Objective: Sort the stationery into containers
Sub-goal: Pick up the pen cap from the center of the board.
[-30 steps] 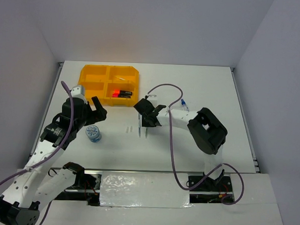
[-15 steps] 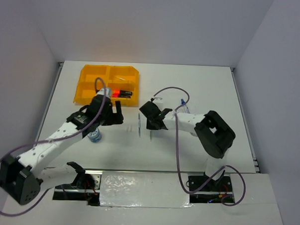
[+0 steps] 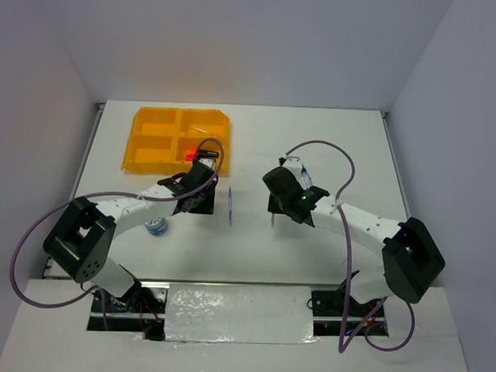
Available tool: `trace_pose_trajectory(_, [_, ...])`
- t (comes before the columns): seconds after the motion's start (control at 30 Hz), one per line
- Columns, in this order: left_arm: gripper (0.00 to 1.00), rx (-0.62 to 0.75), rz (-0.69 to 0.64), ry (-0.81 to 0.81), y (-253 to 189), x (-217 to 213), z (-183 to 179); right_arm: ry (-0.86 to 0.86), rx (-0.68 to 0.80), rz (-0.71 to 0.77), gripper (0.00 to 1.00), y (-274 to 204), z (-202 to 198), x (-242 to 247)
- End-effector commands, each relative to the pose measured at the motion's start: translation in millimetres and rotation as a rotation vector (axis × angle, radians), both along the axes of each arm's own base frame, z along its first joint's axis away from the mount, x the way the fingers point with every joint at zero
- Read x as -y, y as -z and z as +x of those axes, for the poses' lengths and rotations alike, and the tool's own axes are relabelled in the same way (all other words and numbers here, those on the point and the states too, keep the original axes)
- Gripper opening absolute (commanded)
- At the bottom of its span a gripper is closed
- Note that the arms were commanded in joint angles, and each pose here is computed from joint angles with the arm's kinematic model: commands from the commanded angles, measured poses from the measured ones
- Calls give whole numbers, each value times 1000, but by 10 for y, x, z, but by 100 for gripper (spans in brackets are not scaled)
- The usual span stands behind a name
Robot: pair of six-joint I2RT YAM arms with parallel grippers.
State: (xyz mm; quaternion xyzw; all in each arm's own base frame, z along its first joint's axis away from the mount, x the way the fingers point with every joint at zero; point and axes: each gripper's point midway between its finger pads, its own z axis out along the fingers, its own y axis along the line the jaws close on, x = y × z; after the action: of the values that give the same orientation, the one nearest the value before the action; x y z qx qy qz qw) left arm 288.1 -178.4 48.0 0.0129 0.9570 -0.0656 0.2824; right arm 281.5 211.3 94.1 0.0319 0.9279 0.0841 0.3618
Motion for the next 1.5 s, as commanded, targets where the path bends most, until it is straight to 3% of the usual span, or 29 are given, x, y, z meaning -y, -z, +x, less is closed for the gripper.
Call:
trace_pose_trajectory(0.0, [52, 77, -33, 20, -195, 145, 235, -7, 11, -29, 0, 6, -18, 63])
trace_pose_trajectory(0.93, [46, -25, 35, 16, 196, 88, 163, -31, 31, -6, 0, -90, -39, 43])
trace_pose_trajectory(1.13, [36, -47, 85, -4, 269, -8, 123, -35, 37, 9, 0, -128, -49, 34])
trace_pose_trajectory(1.47, [36, -80, 110, -39, 352, -128, -30, -45, 49, 38, 0, -189, -72, 15])
